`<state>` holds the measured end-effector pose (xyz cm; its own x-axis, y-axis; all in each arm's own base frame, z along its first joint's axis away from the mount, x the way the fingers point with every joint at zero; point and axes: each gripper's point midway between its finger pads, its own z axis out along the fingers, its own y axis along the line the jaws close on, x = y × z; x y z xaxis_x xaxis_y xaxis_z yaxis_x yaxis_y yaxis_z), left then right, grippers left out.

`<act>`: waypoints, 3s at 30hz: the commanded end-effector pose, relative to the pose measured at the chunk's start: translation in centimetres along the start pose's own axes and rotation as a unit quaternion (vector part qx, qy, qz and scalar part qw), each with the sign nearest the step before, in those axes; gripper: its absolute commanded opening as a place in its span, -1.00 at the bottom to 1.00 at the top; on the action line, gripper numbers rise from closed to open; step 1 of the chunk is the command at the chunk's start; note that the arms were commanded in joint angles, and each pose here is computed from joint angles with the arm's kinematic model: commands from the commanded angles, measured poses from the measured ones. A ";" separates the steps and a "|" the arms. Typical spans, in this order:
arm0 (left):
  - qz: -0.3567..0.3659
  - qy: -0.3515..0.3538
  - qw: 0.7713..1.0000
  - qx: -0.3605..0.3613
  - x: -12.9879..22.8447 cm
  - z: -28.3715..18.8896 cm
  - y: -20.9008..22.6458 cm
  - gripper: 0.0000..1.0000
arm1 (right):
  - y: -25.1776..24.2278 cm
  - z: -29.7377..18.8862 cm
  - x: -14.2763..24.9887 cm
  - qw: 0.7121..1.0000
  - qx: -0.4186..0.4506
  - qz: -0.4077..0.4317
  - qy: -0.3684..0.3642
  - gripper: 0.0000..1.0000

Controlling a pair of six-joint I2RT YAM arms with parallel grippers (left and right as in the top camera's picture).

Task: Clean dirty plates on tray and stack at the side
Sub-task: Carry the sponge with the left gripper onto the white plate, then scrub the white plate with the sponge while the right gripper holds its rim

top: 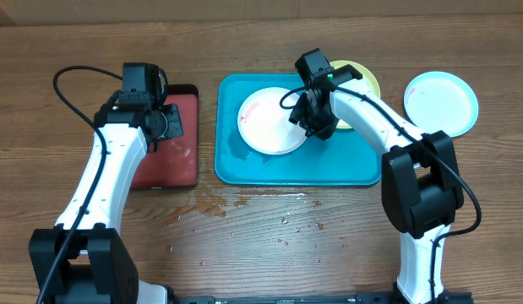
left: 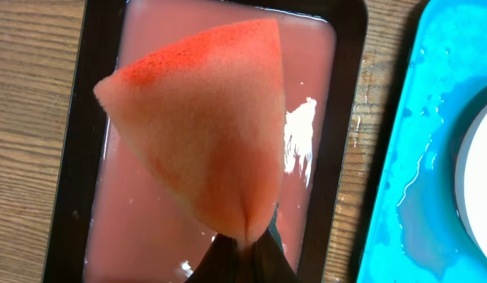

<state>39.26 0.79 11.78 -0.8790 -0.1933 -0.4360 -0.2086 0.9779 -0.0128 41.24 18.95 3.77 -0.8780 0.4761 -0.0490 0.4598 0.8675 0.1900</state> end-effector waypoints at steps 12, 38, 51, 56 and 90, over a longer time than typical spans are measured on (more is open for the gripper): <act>0.012 -0.018 0.999 0.031 -1.1 -1.4 -1.1 -0.92 | -0.7 3.8 1.3 0.999 0.019 0.004 0.040 -0.51; 0.099 -0.019 0.984 0.148 1.8 -1.2 -14.8 -0.92 | 0.0 4.0 3.8 0.997 0.035 -0.034 0.052 -0.92; 0.081 0.003 0.981 0.175 2.4 4.9 -17.5 -0.92 | -0.5 3.9 5.1 0.994 0.052 -0.059 0.069 -0.92; 0.078 -0.005 0.982 0.175 1.9 5.9 -17.7 -0.92 | -0.9 3.8 5.4 0.993 0.059 -0.069 0.075 -0.92; 0.132 -0.051 0.990 0.028 0.5 9.2 -13.4 -0.92 | -1.1 3.8 5.5 0.992 0.063 -0.070 0.079 -0.92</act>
<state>44.60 -12.61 3.50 -0.8639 0.0607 -0.5000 0.0636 0.9979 0.0112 37.28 21.85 0.96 -0.9352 0.3456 0.0774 0.3531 0.9266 0.1289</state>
